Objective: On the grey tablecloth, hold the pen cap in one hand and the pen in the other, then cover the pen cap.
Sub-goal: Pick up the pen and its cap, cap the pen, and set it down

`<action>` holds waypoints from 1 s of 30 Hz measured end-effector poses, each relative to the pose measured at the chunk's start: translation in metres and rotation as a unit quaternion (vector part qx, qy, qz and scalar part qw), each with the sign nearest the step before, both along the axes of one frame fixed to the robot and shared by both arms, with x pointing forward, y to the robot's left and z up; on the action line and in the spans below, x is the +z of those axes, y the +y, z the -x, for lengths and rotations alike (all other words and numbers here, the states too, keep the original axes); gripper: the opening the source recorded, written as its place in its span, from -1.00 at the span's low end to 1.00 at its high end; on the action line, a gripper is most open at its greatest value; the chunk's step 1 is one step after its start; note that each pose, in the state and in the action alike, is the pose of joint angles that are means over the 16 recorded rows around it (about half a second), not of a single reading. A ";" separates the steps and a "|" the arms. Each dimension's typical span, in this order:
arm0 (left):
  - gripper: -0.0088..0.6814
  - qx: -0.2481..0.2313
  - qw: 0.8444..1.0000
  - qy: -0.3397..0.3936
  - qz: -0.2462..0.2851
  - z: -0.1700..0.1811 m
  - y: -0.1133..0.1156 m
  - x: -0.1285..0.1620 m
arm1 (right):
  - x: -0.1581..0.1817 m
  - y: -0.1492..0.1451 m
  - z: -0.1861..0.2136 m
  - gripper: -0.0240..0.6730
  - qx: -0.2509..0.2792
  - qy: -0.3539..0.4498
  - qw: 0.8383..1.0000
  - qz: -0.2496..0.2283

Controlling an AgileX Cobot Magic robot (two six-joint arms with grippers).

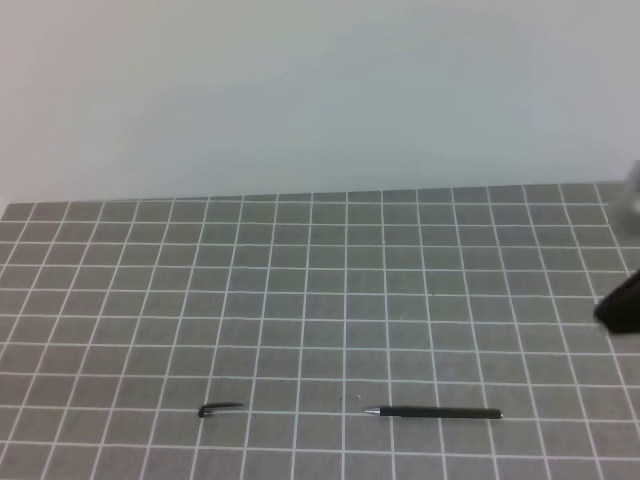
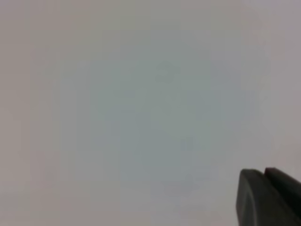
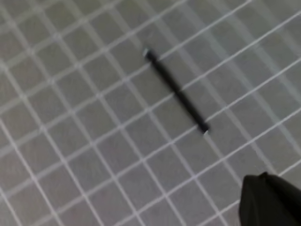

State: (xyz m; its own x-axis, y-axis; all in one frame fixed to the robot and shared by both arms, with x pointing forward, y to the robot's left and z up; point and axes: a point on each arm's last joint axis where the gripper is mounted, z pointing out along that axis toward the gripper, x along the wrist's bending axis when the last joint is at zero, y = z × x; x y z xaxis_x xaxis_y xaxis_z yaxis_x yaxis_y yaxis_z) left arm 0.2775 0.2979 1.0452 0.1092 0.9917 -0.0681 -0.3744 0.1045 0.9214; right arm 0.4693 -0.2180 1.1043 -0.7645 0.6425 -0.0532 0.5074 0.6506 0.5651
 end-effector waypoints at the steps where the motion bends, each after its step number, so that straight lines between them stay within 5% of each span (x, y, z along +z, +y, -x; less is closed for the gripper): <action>1: -0.98 0.000 1.000 0.000 0.000 0.000 0.000 0.000 | -0.006 0.006 -0.003 -0.93 0.019 0.010 1.000 0.017; 8: -0.98 0.000 1.000 0.001 -0.001 0.000 0.000 0.000 | -0.055 0.050 -0.019 -0.86 0.139 0.056 0.979 0.140; 14: -0.98 0.001 1.000 -0.001 -0.002 0.000 0.000 0.000 | -0.097 0.082 -0.028 -0.57 0.210 0.068 0.952 0.214; 24: -0.98 0.002 1.000 0.001 -0.005 0.000 0.000 0.000 | -0.145 0.106 -0.039 0.10 0.262 0.078 0.925 0.263; 30: -0.98 0.002 1.000 0.003 -0.005 0.000 0.000 -0.001 | -0.160 0.112 -0.050 0.26 0.271 0.080 0.919 0.274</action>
State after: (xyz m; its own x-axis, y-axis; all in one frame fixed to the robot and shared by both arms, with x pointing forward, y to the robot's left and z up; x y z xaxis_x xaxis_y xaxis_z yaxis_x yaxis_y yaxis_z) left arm 0.2778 0.2980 1.0446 0.1050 0.9927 -0.0598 -0.3687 0.0947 0.9247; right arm 0.5191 -0.1056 0.9442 -0.9905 0.0751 -0.1152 0.0728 0.9971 0.0241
